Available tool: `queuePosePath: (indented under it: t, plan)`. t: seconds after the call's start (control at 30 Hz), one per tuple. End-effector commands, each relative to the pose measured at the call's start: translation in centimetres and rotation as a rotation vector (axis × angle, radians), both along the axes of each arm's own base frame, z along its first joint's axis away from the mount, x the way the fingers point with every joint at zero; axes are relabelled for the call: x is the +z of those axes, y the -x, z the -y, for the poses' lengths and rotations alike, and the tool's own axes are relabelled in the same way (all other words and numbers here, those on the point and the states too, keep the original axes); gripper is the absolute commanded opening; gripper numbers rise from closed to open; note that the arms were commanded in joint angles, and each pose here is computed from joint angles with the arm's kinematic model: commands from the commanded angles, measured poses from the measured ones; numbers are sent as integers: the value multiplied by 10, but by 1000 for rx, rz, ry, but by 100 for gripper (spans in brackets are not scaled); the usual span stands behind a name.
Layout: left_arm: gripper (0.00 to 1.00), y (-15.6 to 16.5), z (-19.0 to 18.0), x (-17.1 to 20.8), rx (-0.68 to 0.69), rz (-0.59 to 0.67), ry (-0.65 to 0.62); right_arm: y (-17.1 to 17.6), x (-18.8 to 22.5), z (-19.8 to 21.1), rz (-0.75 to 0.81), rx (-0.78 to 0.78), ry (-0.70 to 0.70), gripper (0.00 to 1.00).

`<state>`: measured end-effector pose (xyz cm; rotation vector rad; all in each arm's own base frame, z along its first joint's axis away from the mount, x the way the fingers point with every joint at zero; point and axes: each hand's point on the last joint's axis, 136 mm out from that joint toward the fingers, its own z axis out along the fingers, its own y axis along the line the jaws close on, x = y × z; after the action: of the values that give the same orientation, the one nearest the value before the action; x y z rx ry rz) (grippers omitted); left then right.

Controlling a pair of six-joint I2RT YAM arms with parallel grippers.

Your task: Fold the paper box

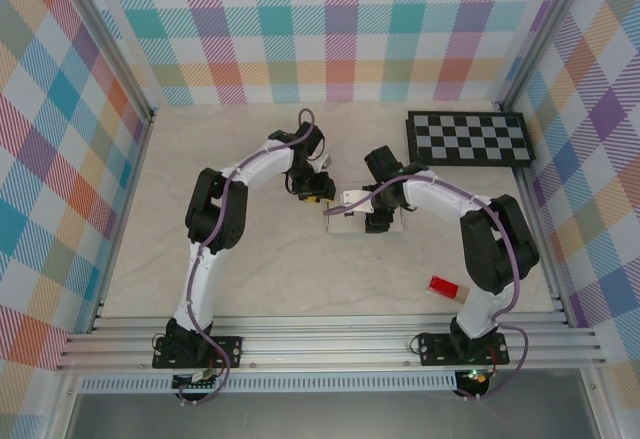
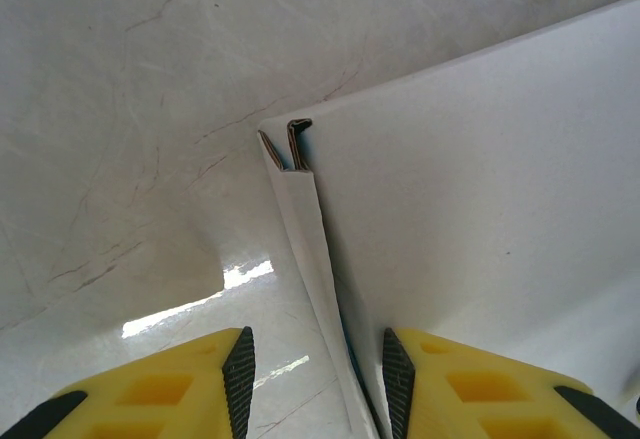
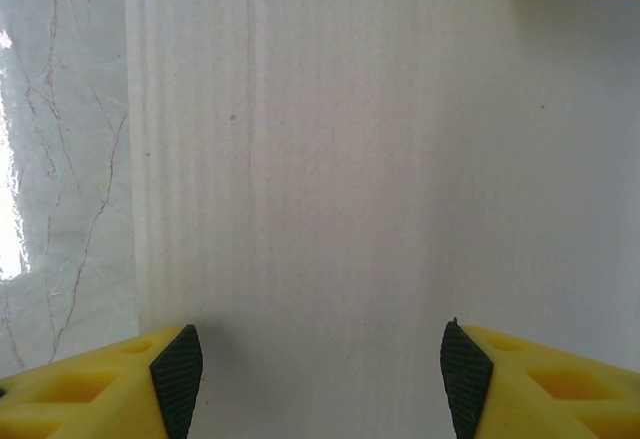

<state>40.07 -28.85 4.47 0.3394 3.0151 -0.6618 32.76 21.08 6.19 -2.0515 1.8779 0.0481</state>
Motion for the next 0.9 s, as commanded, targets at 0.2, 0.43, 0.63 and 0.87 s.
queuePosePath:
  t: [0.2, 0.43, 0.63, 0.87]
  plan:
    - [42, 1, -5, -8, -9, -25, -23, 27, -15, -8, -139, 41, -45, 69]
    - [42, 1, -3, -7, -9, -24, -22, 35, -15, -15, -198, 38, -60, 69]
    - [42, 1, -4, -7, -7, -27, -23, 32, -23, -10, -186, 29, -25, 70]
    - [41, 3, -2, -8, -12, -32, -22, 24, -36, -6, -125, 29, 34, 69]
